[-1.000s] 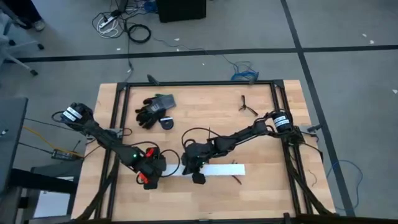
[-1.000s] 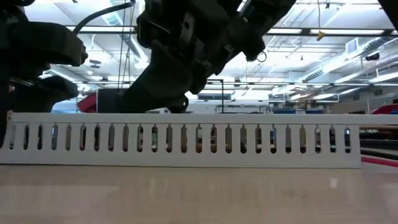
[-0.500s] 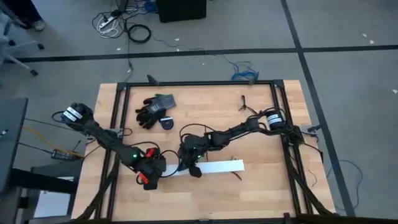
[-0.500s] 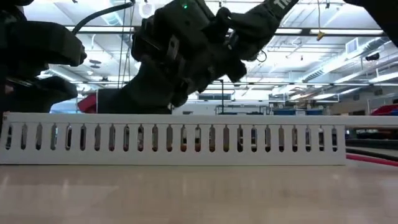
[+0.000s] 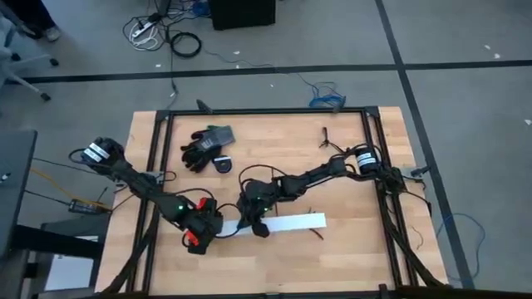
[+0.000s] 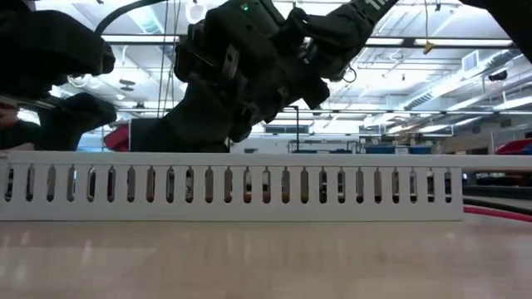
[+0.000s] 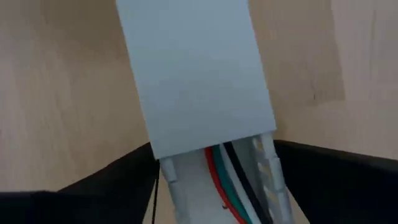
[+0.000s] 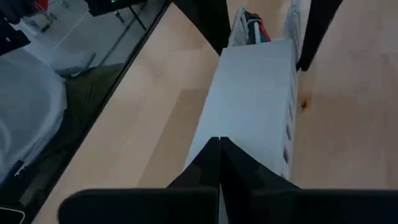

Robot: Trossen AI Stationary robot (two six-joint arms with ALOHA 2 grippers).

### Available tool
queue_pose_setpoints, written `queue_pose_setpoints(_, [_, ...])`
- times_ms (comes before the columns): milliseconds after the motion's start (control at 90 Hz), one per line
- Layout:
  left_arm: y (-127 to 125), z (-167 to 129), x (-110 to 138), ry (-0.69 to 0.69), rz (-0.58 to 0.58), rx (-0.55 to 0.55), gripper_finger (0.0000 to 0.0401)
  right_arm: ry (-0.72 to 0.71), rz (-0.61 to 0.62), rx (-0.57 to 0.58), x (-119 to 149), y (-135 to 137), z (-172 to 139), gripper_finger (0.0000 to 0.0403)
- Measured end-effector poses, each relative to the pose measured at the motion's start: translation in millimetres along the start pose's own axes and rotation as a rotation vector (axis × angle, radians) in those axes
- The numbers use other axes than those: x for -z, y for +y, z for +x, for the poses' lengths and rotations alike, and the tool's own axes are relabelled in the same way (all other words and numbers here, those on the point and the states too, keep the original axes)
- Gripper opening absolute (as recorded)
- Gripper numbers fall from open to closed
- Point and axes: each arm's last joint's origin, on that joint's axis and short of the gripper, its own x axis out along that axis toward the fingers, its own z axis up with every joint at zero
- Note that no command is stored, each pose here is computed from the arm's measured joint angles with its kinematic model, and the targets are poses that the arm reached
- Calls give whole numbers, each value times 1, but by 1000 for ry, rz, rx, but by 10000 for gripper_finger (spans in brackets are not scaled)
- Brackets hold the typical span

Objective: Ziptie cables
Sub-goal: Close the white cable duct cover

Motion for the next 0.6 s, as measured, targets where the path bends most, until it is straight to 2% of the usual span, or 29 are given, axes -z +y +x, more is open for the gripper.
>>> queue_pose_setpoints(211, [-3,-15,-8,51,-28,-16,320,7,4,-5,2,3,2,0])
queue_pose_setpoints(500, [-4,-11,7,129,-156,-52,320,20,-5,-22,5,14,6,0])
queue_pose_setpoints(600, [-8,-11,5,95,-194,-40,320,25,1,-32,6,18,8,0])
